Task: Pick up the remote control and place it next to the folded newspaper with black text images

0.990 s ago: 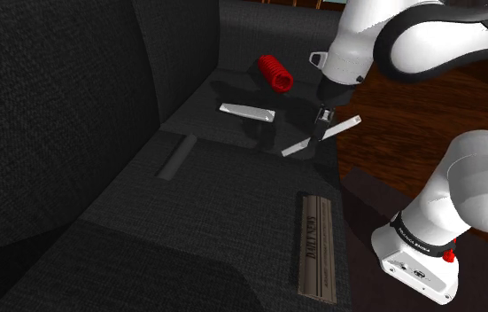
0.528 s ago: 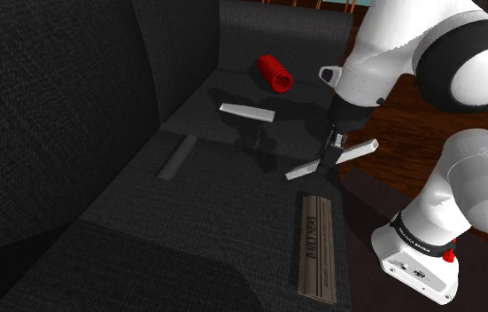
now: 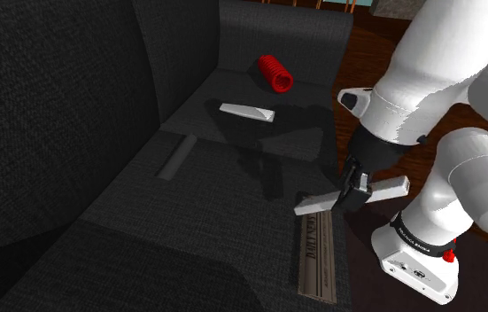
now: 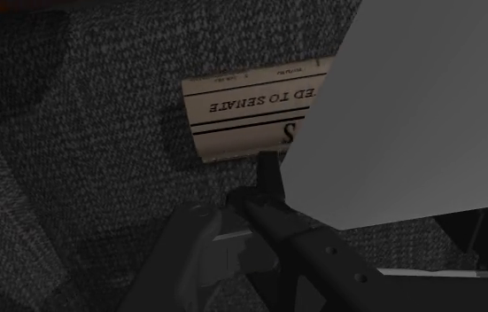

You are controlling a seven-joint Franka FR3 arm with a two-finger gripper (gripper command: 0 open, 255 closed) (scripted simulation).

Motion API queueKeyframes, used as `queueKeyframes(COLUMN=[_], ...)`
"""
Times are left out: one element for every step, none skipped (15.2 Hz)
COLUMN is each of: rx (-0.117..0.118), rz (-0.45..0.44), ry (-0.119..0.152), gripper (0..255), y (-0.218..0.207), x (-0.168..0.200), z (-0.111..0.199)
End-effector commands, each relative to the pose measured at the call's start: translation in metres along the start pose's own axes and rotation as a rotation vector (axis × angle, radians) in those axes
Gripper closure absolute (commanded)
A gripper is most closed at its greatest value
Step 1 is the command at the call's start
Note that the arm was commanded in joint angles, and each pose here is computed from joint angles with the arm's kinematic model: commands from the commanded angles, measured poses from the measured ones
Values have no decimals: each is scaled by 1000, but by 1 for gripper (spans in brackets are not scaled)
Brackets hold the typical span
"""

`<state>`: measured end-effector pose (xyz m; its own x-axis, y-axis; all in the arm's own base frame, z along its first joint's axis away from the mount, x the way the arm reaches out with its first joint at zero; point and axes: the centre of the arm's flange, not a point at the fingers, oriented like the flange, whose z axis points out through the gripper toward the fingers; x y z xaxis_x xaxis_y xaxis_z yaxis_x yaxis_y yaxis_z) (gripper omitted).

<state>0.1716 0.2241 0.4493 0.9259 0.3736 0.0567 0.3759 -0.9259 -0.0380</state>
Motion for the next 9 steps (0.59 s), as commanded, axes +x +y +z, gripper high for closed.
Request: queueKeyframes(rx=[1, 1, 1, 1, 1, 1, 1, 1, 1], rz=[2, 2, 2, 2, 2, 2, 2, 2, 2], ry=[-1, -1, -1, -1, -1, -1, -1, -1, -1], gripper=[255, 255, 255, 255, 255, 255, 255, 255, 255], y=[-25, -37, -49, -61, -73, -85, -97, -109, -121], x=[-10, -16, -21, -27, -32, -38, -43, -48, -54], z=[2, 2, 1, 1, 1, 1, 1, 1, 1])
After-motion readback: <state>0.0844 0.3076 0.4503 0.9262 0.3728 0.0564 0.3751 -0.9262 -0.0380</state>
